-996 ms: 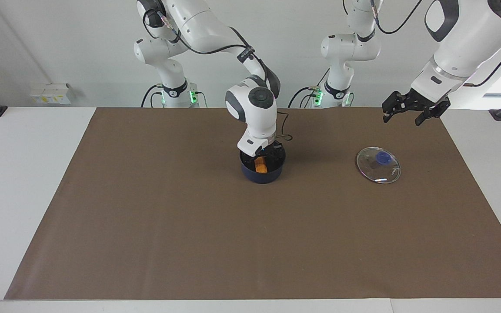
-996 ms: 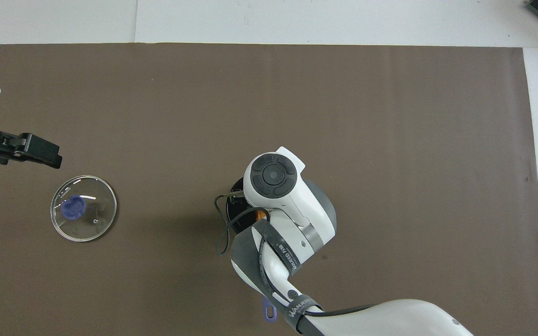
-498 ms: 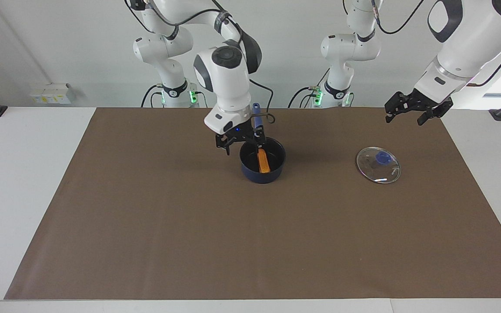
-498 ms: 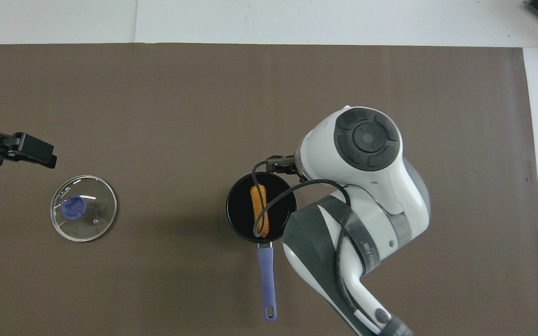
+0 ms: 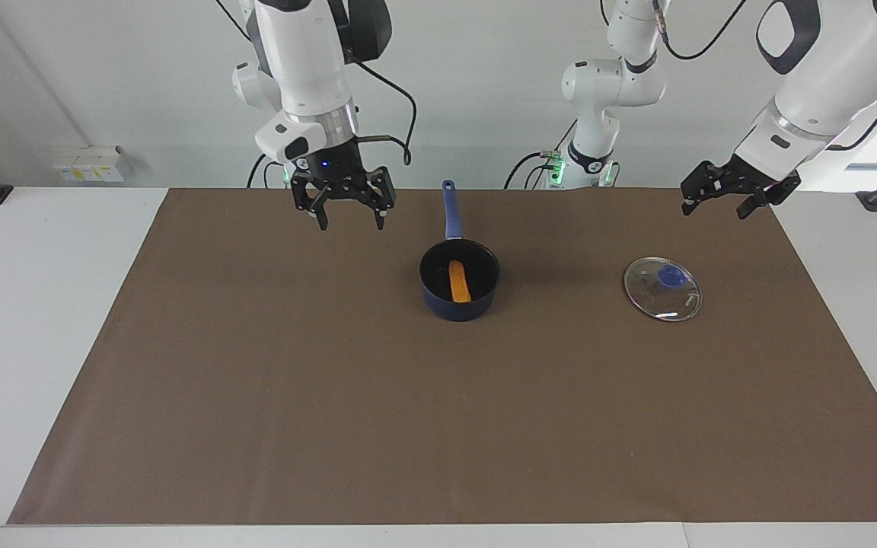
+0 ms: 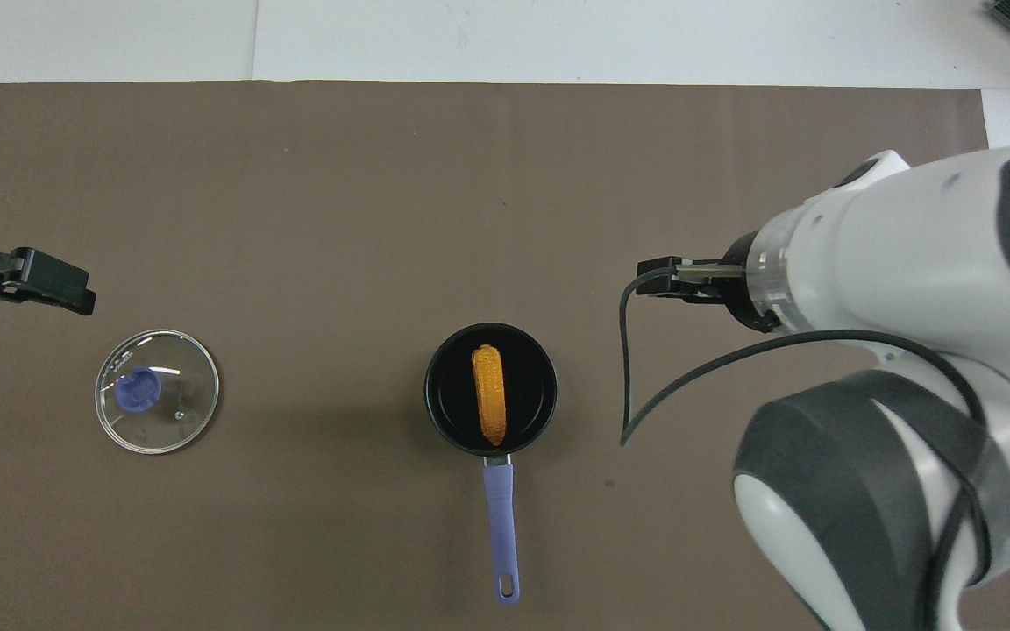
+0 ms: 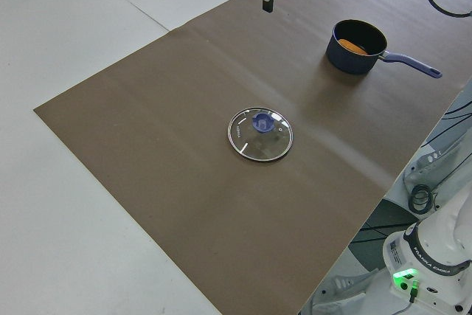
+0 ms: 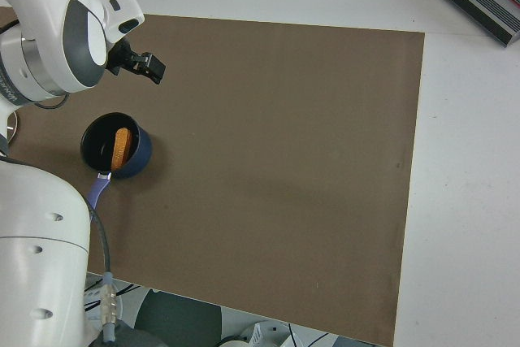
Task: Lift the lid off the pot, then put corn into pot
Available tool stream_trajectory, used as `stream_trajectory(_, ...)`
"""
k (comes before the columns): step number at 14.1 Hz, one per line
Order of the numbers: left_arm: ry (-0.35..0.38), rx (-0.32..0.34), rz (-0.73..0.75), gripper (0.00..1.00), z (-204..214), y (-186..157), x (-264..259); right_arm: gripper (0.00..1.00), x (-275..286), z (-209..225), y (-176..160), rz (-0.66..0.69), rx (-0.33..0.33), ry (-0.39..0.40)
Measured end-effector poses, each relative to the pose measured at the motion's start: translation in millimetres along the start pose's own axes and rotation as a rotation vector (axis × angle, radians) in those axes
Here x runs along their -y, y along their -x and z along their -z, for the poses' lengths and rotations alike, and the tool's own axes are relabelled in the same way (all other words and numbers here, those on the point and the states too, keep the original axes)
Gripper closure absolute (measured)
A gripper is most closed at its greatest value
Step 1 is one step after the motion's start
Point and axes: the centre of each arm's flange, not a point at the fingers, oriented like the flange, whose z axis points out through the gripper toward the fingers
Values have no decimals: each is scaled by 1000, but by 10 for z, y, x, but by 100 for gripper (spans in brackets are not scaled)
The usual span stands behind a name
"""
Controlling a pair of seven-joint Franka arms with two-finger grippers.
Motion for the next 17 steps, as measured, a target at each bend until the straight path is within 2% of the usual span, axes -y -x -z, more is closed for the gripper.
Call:
stream_trajectory(4,0,0,0,0,0,1,0,0,-424,524,-69,-19,14,19)
stream_trajectory(11,0,1,0,0,0,1,0,0,-1117,1067,-29,-98,17,35)
stream_trajectory(17,0,1,0,0,0,2,0,0,-1699,1189,-81,15,23,44)
